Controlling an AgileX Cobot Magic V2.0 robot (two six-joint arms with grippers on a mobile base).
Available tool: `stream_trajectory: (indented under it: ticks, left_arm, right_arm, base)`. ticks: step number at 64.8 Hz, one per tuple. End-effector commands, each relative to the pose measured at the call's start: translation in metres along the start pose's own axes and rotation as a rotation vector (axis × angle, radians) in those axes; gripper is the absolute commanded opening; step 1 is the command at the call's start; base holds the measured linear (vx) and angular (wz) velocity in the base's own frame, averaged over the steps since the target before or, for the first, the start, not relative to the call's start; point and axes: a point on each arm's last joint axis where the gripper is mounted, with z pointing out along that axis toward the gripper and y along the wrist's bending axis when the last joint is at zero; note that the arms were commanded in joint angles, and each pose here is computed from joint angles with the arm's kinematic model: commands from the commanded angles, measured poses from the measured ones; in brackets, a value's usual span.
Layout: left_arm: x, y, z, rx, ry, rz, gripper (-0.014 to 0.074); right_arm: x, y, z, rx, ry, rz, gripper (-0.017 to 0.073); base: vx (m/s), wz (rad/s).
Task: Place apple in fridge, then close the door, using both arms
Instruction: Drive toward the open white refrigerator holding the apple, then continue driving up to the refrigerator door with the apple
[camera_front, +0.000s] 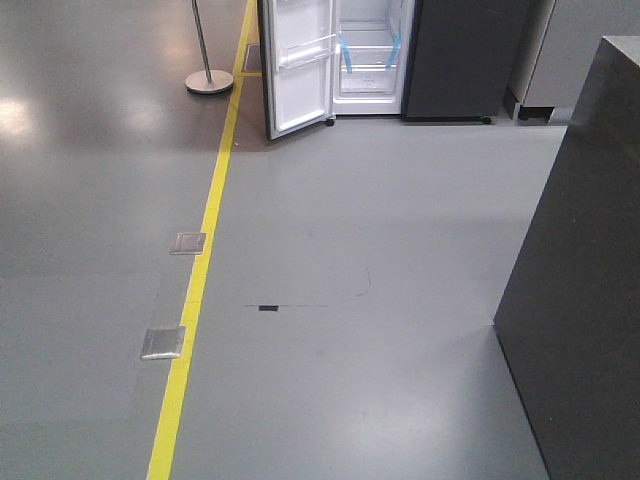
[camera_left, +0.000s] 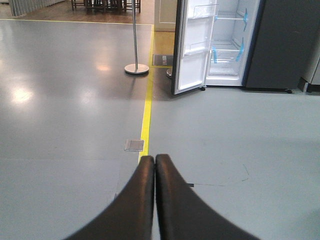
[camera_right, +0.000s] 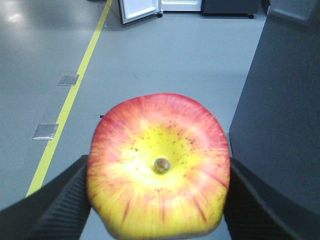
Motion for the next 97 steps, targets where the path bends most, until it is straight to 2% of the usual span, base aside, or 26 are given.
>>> stream_trajectory:
  ticks: [1, 97]
  left_arm:
    - [-0.0004, -0.0021, 0.0007, 0.034, -0.064, -0.008, -0.0006]
    - [-0.0004, -0.0021, 0.0007, 0.034, -0.064, -0.008, -0.0006]
  right_arm:
    - [-0.0137, -0.0002, -0.0046, 0.009, -0.096, 0.004, 0.0125]
    - [-0.0137, -0.0002, -0.0046, 0.009, -0.096, 0.004, 0.0125]
  base:
    - [0.16, -0.02]
    - [0.14, 0.00]
